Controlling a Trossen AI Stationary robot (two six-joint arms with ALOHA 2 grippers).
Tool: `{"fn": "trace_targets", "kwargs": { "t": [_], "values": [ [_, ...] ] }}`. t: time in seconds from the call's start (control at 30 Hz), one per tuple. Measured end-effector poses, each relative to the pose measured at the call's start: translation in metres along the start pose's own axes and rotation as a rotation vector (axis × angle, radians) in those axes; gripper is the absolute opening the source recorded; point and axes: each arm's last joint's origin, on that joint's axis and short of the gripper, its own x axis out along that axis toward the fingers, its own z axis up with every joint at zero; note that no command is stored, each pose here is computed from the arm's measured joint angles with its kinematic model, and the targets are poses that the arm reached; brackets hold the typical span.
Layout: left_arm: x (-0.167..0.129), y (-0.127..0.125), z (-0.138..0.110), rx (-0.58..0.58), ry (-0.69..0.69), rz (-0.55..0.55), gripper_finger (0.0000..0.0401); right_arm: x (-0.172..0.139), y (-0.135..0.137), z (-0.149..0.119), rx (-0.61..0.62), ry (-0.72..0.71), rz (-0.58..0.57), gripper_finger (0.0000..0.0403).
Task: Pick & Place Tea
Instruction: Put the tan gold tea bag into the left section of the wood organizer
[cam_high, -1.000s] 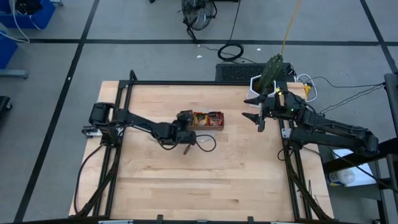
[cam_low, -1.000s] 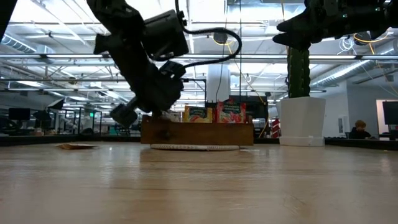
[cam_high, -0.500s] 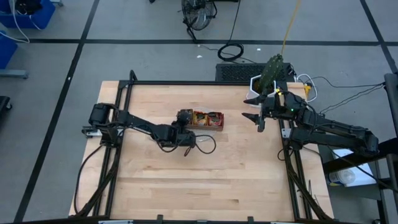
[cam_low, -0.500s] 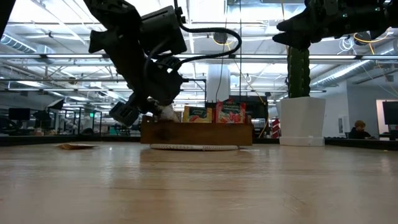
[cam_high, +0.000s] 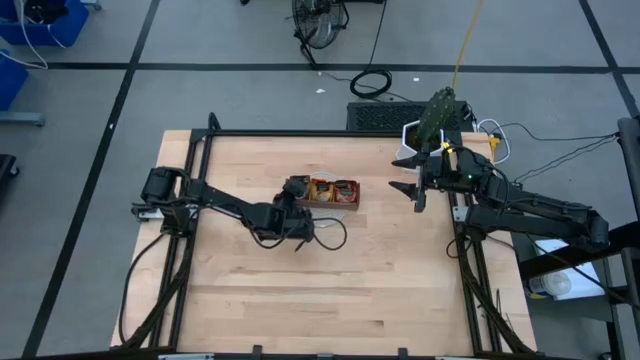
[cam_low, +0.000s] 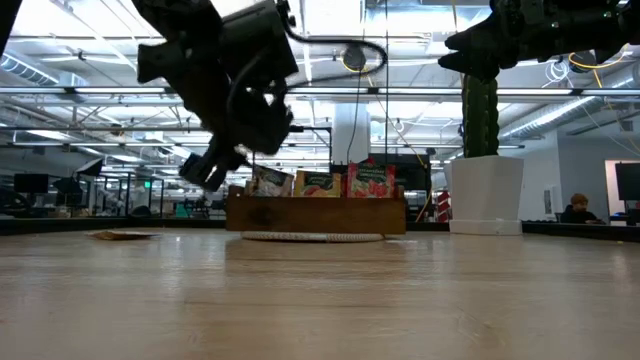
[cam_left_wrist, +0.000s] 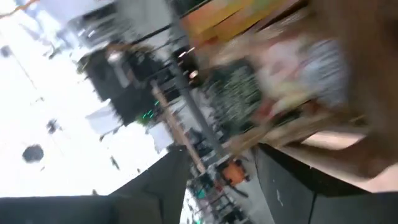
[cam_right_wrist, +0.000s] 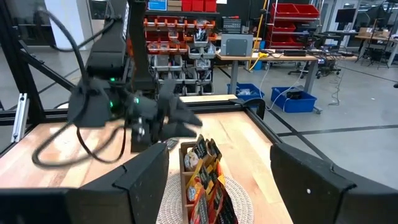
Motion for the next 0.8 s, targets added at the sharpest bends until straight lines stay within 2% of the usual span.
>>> {"fn": "trace_targets", "kwargs": {
  "t": [0.07, 0.13, 0.23, 0.3, 0.4, 0.43, 0.53, 0.63, 0.7, 0.8],
  "values": [
    [-0.004, 0.007, -0.003, -0.050, 0.034, 0.053, 0.0186, 0.000, 0.000, 0.000, 0.000, 0.000, 0.000, 0.0260],
    [-0.009, 0.020, -0.010, -0.157, 0.041, 0.089, 0.0175, 0.000, 0.000, 0.000, 0.000, 0.000, 0.000, 0.0260],
    [-0.020, 0.044, -0.024, -0.326, -0.025, 0.073, 0.0142, 0.000, 0.000, 0.000, 0.000, 0.000, 0.000, 0.0260],
    [-0.025, 0.057, -0.034, -0.445, -0.145, -0.029, 0.0105, 0.000, 0.000, 0.000, 0.000, 0.000, 0.000, 0.0260],
    [-0.021, 0.069, -0.046, -0.632, -0.332, -0.269, 0.0028, 0.000, 0.000, 0.000, 0.001, 0.001, 0.000, 0.0260],
    [-0.016, 0.069, -0.049, -0.670, -0.358, -0.346, 0.0015, 0.000, 0.000, 0.000, 0.001, 0.001, 0.000, 0.0260],
    [-0.003, 0.060, -0.054, -0.672, -0.322, -0.503, 0.0005, 0.000, 0.000, -0.001, 0.003, 0.008, 0.000, 0.0260],
    [0.008, 0.048, -0.049, -0.663, -0.298, -0.634, 0.0003, 0.000, 0.000, -0.001, 0.003, 0.007, 0.001, 0.0260],
    [0.011, 0.043, -0.046, -0.665, -0.329, -0.725, 0.0003, 0.000, 0.000, -0.001, 0.002, 0.006, 0.000, 0.0260],
    [0.013, 0.047, -0.041, -0.698, -0.419, -0.774, 0.0002, 0.000, 0.000, 0.000, 0.002, 0.004, -0.002, 0.0260]
  ]
}}
